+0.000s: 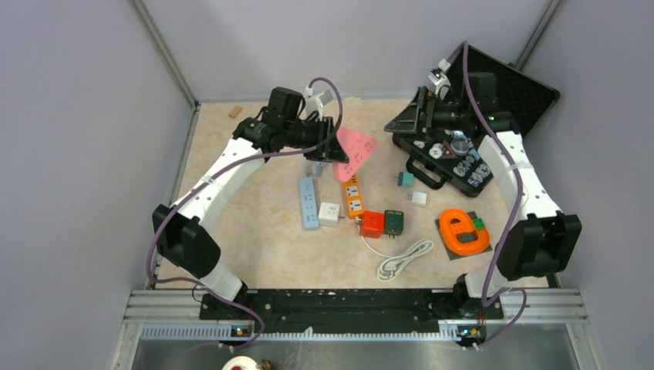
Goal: Insert the plug
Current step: Pick up the plug from the center of the board.
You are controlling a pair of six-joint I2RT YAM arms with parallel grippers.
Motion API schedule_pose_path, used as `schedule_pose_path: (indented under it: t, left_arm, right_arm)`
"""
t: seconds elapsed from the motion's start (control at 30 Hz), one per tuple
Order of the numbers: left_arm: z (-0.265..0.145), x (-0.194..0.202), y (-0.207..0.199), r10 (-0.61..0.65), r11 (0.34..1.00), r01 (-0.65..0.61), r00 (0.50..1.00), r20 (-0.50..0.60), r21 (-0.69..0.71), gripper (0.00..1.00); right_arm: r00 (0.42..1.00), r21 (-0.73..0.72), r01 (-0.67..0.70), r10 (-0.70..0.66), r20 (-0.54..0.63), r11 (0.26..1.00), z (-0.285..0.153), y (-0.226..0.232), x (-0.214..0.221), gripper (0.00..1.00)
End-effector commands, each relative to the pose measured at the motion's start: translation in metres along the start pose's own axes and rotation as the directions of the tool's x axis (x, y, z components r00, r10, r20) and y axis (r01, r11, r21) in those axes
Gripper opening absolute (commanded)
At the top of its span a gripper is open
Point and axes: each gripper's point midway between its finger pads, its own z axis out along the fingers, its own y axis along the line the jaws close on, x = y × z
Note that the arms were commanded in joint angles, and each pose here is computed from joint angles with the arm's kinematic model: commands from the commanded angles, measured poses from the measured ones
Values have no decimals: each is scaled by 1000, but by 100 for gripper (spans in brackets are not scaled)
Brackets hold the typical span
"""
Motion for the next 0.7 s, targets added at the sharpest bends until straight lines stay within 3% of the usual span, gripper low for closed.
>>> schedule_pose_path:
  t: [0.0, 0.2, 0.5, 0.57, 0.67]
  left_arm:
    - [-22, 30, -42, 141, 978, -125, 986, -85, 167, 0]
    - [-18, 63, -65, 152, 961, -96, 967, -205, 260, 0]
    - [-15, 67, -84, 162, 942, -78, 958, -238, 325, 0]
    - [-14, 66, -81, 155, 947, -80, 962, -226, 311, 0]
    - [-11, 62, -75, 151, 958, -92, 967, -205, 273, 0]
  right_arm:
    - [989, -116, 141, -145, -27, 983, -2, 19, -1, 86]
    - [985, -219, 115, -141, -105, 969, 11, 22, 26, 87]
    - [937, -450, 31, -182, -297, 893, 36, 55, 90, 85]
    - [932, -469, 29, -194, -308, 883, 35, 59, 94, 78]
    - [925, -504, 17, -205, -320, 863, 30, 64, 98, 54]
